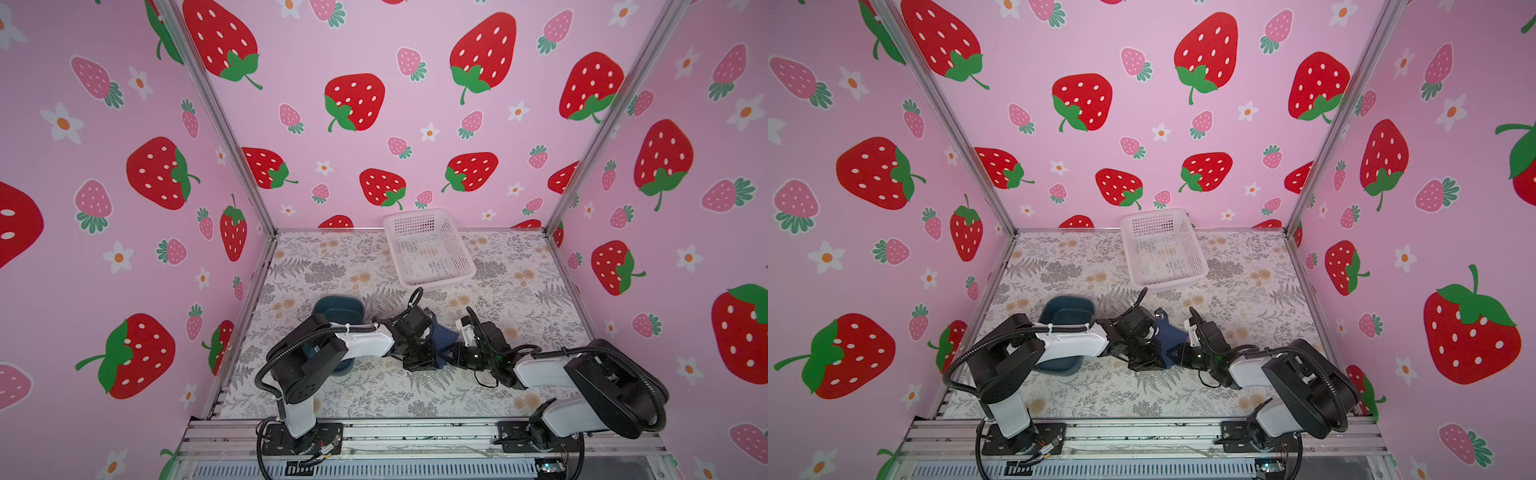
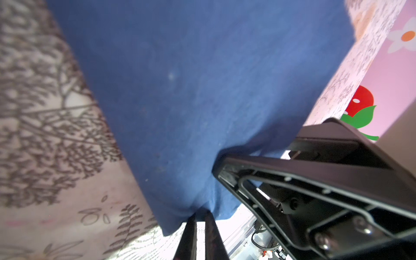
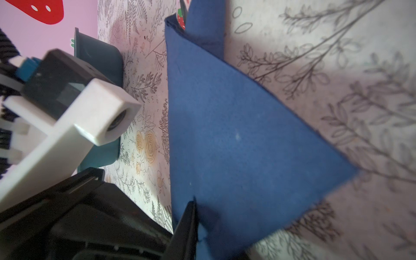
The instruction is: Place the utensils on the paper napkin and roll it up
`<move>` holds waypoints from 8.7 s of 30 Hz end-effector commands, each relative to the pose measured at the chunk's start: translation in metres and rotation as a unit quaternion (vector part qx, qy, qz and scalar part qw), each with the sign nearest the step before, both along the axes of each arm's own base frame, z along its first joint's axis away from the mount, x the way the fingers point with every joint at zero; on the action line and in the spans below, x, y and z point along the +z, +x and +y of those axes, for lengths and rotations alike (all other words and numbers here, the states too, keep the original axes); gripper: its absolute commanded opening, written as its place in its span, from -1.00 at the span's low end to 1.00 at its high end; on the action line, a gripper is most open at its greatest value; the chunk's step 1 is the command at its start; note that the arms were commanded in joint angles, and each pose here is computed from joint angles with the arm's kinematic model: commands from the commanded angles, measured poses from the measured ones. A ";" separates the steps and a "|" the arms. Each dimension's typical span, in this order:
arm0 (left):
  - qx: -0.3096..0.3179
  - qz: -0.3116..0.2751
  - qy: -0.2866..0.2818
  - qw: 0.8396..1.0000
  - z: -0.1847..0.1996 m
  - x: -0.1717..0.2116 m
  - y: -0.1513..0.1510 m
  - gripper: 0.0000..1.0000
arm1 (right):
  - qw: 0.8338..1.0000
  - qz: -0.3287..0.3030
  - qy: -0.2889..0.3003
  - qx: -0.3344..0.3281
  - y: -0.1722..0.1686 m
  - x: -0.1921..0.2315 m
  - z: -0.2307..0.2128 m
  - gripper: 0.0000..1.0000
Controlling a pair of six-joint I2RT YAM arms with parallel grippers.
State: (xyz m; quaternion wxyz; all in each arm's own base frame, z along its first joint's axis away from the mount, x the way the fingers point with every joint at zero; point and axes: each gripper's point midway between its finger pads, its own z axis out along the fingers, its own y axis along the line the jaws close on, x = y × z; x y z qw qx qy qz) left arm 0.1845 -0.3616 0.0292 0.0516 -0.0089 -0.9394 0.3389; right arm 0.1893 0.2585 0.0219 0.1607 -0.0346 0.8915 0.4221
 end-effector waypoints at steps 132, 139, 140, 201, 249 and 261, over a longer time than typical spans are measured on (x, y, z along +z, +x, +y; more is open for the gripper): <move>0.089 -0.034 -0.032 0.995 -0.004 0.013 0.095 -0.71 | 1.000 0.020 -0.006 -0.006 0.003 -0.007 -0.001 -0.64; 0.086 -0.029 -0.028 0.996 -0.005 0.009 0.095 -0.75 | 1.000 0.021 -0.008 -0.006 0.002 -0.008 -0.002 -0.57; 0.087 -0.028 -0.028 0.995 -0.005 0.009 0.096 -0.75 | 1.000 0.020 -0.008 -0.007 0.003 -0.007 -0.002 -0.55; 0.187 -0.139 -0.023 0.972 0.068 0.061 0.110 -0.08 | 0.988 -0.148 0.003 0.048 0.019 0.040 0.002 -0.92; -0.003 -0.307 -0.449 0.839 0.053 0.271 0.087 0.55 | 0.899 -0.344 0.250 0.107 -0.001 0.279 0.026 -0.92; -0.029 -0.293 -0.491 0.820 0.039 0.291 0.080 0.49 | 0.881 -0.354 0.293 0.115 -0.002 0.302 0.027 -0.92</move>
